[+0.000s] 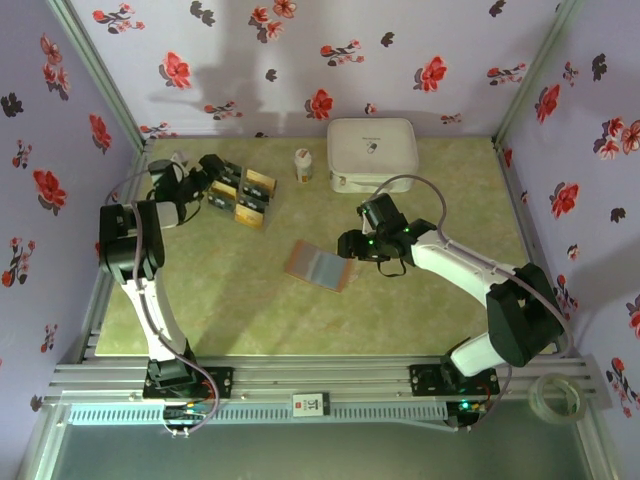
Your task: Put the credit cards into the card holder
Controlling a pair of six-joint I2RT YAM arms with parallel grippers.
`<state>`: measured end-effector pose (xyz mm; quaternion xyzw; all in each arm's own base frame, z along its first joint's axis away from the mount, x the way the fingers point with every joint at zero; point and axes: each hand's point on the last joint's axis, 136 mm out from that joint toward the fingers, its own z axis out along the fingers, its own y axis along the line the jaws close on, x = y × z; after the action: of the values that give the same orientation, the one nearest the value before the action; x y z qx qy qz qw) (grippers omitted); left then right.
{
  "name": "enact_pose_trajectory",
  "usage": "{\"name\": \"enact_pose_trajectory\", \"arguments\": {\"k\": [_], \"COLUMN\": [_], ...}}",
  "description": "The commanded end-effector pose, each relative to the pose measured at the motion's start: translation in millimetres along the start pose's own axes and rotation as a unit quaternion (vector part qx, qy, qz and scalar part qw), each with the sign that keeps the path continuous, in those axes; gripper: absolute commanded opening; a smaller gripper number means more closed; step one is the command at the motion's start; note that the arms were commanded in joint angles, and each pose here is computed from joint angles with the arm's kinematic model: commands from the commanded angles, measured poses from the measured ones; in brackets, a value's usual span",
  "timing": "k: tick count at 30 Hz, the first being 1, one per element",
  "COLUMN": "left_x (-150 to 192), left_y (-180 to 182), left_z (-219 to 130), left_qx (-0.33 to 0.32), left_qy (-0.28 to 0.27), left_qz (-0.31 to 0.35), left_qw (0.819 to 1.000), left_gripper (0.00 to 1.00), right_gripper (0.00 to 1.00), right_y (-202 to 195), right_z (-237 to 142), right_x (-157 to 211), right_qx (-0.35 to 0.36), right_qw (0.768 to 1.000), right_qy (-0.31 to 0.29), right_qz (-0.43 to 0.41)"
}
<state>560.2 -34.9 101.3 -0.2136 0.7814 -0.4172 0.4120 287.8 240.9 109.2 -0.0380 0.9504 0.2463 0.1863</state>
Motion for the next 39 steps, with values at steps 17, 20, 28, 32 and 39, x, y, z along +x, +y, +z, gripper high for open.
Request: {"name": "enact_pose_trajectory", "arguments": {"k": [17, 20, 28, 32, 39], "left_x": [62.0, 70.6, 100.8, 114.3, 131.4], "left_y": [-59.9, -66.4, -76.6, -80.4, -86.0], "left_z": [2.8, -0.5, -3.6, -2.3, -1.2], "left_qx": [0.073, 0.08, 0.092, 0.096, 0.102], "left_qy": [0.028, 0.028, 0.039, 0.044, 0.049], "left_qz": [0.007, 0.006, 0.005, 0.003, 0.002], "left_qw": [0.997, 0.996, 0.995, 0.994, 0.994], "left_gripper": [1.0, 1.0, 1.0, 1.0, 1.0], "right_gripper": [0.55, 0.55, 0.57, 0.57, 0.44], "right_y": [-22.8, -33.2, -48.7, -47.2, -41.5], "right_z": [0.3, -2.3, -2.8, 3.7, 15.9], "right_x": [9.8, 16.3, 40.5, 47.3, 49.9], "right_qx": [0.035, 0.054, 0.059, 0.041, 0.015], "right_qw": [0.999, 0.999, 0.998, 0.998, 0.998], "right_qy": [-0.004, -0.005, 0.002, 0.008, 0.014], "right_qz": [0.002, 0.009, 0.031, 0.042, 0.057]}}
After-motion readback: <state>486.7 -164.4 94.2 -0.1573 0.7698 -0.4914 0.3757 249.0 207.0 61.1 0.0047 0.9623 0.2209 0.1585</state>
